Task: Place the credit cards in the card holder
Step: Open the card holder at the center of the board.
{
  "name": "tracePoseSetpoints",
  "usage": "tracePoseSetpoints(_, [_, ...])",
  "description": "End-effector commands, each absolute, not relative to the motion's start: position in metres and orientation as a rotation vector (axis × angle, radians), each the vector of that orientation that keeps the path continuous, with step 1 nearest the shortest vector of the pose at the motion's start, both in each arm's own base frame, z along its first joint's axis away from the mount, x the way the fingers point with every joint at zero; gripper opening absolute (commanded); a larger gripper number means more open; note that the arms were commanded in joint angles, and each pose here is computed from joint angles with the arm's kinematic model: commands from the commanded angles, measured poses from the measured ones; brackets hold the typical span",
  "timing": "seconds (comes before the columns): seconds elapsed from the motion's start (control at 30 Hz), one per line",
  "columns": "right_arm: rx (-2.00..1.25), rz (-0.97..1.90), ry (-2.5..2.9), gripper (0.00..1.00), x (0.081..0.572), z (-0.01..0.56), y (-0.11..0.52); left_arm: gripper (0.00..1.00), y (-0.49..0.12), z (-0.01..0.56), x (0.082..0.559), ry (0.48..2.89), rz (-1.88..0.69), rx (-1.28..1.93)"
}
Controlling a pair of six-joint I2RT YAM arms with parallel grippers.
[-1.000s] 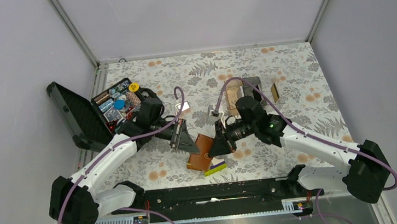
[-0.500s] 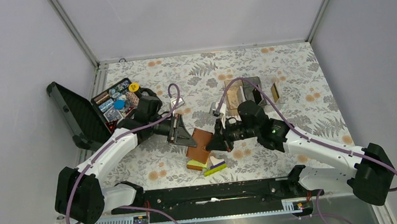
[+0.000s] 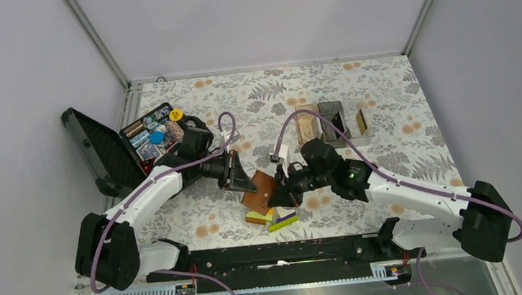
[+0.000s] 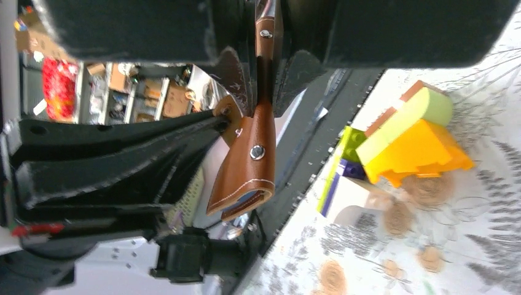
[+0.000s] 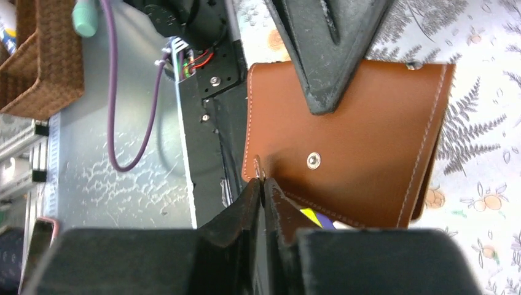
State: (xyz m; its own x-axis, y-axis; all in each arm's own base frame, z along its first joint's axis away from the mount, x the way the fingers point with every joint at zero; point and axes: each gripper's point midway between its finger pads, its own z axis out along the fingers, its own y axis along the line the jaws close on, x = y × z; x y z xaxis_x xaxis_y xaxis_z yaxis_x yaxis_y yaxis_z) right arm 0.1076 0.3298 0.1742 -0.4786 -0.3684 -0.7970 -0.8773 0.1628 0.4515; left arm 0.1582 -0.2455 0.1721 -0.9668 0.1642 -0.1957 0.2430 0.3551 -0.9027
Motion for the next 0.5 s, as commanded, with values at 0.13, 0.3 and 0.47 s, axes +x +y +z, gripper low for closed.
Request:
tracePoseSetpoints(0.13, [-0.687,1.099,1.890,0.63,0.156,0.229,0.319,0.00,-0.224,0.172,0.225,2.364,-1.225,0.288])
tracePoseSetpoints(0.3, [-0.323,1.048,1.945,0.69,0.187,0.226,0.309,0.00,-0.215,0.194,0.233,2.232,-1.136,0.278])
tracePoseSetpoints(0.47, [-0.268,1.155,1.976,0.55,0.190,0.223,0.335,0.00,-0.209,0.197,0.237,2.201,-1.086,0.245])
